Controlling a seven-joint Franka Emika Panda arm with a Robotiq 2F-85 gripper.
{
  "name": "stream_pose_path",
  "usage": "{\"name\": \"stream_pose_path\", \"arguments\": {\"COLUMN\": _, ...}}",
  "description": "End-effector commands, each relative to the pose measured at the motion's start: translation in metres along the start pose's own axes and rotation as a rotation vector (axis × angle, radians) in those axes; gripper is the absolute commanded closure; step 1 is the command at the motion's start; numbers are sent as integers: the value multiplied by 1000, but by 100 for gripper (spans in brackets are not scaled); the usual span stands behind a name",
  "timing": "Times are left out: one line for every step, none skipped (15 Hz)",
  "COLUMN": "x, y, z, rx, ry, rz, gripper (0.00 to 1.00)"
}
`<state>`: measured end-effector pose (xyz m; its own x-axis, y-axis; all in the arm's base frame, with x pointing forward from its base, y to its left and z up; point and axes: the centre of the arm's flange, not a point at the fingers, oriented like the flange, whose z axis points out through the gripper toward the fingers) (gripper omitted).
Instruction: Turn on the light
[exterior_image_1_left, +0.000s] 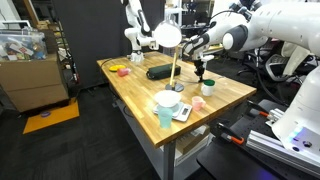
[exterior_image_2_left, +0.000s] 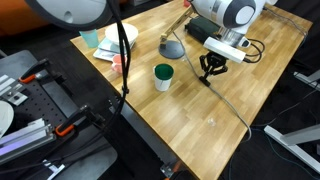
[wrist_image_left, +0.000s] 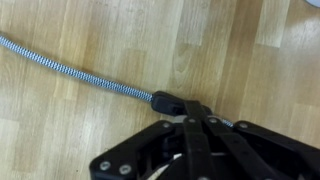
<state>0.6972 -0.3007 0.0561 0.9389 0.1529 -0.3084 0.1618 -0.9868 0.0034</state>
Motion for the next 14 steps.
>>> {"name": "stream_pose_path", "arguments": {"x": 24, "y": 21, "z": -11, "rx": -17, "ry": 27, "rz": 0, "gripper": 100}}
{"name": "stream_pose_path", "arguments": {"x": 16, "y": 18, "z": -20, "rx": -31, "ry": 43, "rz": 8, "gripper": 100}}
{"name": "stream_pose_path", "arguments": {"x": 11, "y": 17, "z": -28, "rx": -41, "ry": 58, "rz": 11, "gripper": 100}}
{"name": "stream_pose_path", "arguments": {"x": 8, "y": 16, "z": -36, "rx": -51, "ry": 71, "rz": 16, "gripper": 100}}
{"name": "stream_pose_path", "arguments": {"x": 5, "y": 16, "z": -44, "rx": -61, "ry": 84, "rz": 27, "gripper": 100}}
{"name": "stream_pose_path", "arguments": {"x": 2, "y": 16, "z": -51, "rx": -70, "ry": 95, "rz": 36, "gripper": 100}}
{"name": "stream_pose_path", "arguments": {"x": -3, "y": 15, "z": -58, "rx": -75, "ry": 106, "rz": 47, "gripper": 100}}
{"name": "stream_pose_path", "arguments": {"x": -8, "y": 13, "z": -63, "rx": -79, "ry": 113, "rz": 60, "gripper": 100}}
{"name": "stream_pose_path", "arguments": {"x": -13, "y": 12, "z": -67, "rx": -78, "ry": 117, "rz": 75, "gripper": 100}}
{"name": "stream_pose_path", "arguments": {"x": -20, "y": 10, "z": -70, "rx": -82, "ry": 122, "rz": 95, "gripper": 100}}
{"name": "stream_pose_path", "arguments": {"x": -26, "y": 9, "z": -73, "rx": -82, "ry": 130, "rz": 116, "gripper": 100}}
{"name": "stream_pose_path", "arguments": {"x": -31, "y": 8, "z": -77, "rx": -84, "ry": 136, "rz": 138, "gripper": 100}}
{"name": "stream_pose_path", "arguments": {"x": -36, "y": 8, "z": -81, "rx": -87, "ry": 143, "rz": 161, "gripper": 100}}
{"name": "stream_pose_path", "arguments": {"x": -43, "y": 7, "z": -86, "rx": -87, "ry": 152, "rz": 187, "gripper": 100}}
